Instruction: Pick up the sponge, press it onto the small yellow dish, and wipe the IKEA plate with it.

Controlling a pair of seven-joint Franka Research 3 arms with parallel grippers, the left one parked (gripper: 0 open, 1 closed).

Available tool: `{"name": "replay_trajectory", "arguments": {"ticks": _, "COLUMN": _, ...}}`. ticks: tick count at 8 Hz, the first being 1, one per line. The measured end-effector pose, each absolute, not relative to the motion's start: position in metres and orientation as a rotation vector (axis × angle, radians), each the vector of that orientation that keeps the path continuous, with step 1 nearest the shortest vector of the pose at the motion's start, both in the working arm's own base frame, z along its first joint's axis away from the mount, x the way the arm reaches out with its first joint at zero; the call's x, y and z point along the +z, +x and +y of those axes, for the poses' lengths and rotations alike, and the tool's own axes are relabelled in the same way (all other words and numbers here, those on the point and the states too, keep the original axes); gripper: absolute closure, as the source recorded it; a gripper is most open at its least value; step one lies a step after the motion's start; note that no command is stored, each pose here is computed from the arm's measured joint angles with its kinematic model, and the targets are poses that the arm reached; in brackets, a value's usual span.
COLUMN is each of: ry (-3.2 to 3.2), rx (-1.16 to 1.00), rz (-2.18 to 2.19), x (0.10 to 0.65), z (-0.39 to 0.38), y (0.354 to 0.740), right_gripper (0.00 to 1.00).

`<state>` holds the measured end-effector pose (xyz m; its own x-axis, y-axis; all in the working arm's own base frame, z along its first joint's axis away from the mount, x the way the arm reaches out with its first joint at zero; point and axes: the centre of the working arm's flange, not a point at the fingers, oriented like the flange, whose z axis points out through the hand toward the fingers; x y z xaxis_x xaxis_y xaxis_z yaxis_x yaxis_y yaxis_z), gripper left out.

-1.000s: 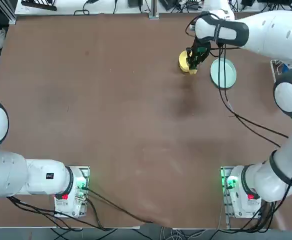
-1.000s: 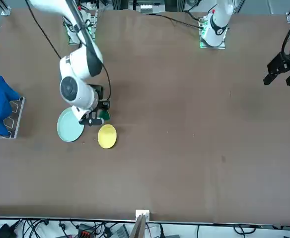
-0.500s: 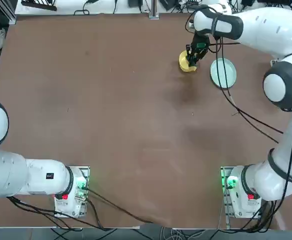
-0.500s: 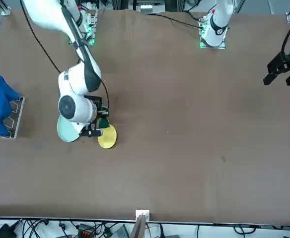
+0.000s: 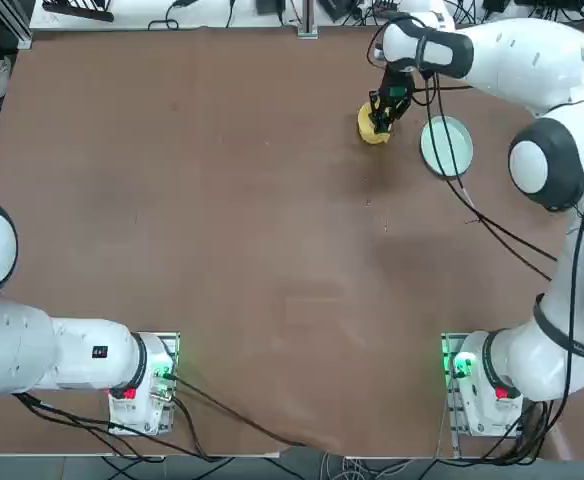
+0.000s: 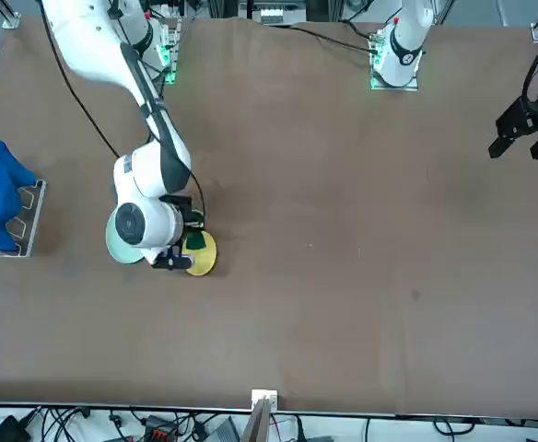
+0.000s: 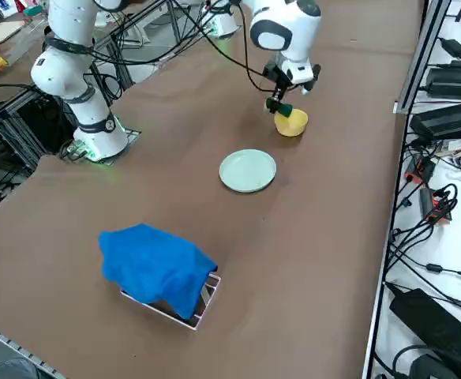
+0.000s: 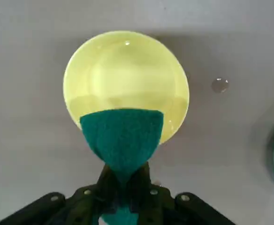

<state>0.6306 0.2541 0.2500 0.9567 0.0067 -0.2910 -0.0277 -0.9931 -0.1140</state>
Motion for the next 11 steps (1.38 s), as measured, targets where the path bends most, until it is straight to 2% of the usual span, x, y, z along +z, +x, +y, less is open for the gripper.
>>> {"name": "replay_trajectory", "arguments": {"ticks": 5, "ry": -2.982, "rx": 0.431, "rz": 0.012, "x": 0.239, "z": 0.251, "y": 0.648, "right_gripper": 0.89}}
{"name": "replay_trajectory", "arguments": {"ticks": 11, "ry": -2.974, "rx": 0.465, "rz": -0.035, "x": 0.211, "z": 0.255, "y": 0.651, "right_gripper": 0.89}}
